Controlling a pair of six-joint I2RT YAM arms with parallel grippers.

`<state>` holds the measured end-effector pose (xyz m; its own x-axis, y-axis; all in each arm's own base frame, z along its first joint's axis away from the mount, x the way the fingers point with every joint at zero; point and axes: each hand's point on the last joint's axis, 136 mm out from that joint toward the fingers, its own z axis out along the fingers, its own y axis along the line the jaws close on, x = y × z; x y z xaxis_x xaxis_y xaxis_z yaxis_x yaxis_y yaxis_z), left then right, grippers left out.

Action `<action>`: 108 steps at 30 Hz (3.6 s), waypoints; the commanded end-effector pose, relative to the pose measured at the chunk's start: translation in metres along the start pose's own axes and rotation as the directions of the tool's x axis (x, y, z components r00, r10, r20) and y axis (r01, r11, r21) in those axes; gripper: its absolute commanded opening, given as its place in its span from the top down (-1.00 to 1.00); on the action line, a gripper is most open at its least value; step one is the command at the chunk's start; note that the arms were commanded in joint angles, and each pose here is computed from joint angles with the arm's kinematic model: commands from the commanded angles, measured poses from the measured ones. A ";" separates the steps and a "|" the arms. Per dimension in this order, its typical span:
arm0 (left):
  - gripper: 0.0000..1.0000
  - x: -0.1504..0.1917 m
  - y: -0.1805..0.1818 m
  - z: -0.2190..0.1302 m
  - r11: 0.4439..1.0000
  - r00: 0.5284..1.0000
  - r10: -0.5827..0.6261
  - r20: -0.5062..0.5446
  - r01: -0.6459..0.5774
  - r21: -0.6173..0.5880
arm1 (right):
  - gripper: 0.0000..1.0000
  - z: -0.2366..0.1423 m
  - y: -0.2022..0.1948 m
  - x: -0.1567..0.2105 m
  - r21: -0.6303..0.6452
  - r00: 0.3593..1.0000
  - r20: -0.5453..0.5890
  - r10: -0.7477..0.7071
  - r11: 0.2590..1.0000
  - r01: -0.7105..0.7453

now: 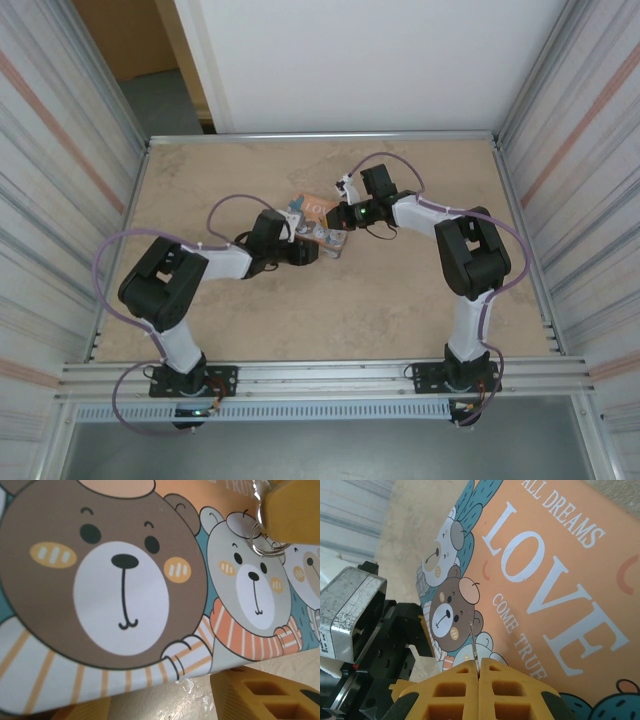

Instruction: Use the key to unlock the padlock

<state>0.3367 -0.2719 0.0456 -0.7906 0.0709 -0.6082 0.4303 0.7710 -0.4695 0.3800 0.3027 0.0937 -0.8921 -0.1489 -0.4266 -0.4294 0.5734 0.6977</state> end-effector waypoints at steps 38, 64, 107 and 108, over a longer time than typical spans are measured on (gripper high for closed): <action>0.13 0.002 0.012 0.018 0.949 0.948 -0.292 0.128 0.304 -0.086 | 1.00 0.009 -0.025 0.046 0.132 0.990 -0.118 0.076 0.989 -0.060; 0.54 -0.001 -0.017 0.009 0.959 0.958 -0.285 0.039 0.284 0.025 | 1.00 -0.026 0.025 0.028 0.034 0.991 -0.023 -0.128 0.991 0.129; 0.61 -0.019 -0.062 -0.017 0.875 0.880 -0.467 -0.081 0.474 0.103 | 1.00 -0.015 0.013 0.120 0.318 0.821 -0.056 -0.568 0.769 0.554; 0.62 -0.019 -0.063 -0.017 0.873 0.880 -0.469 -0.081 0.475 0.106 | 1.00 -0.014 0.012 0.120 0.322 0.820 -0.057 -0.570 0.767 0.555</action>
<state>0.3094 -0.2961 0.0629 -0.9432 -0.2422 -0.2274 -0.0087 0.7022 -0.7119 0.2608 0.2766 0.0587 -0.5359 -0.4808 -0.6940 -0.7653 0.6238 0.1588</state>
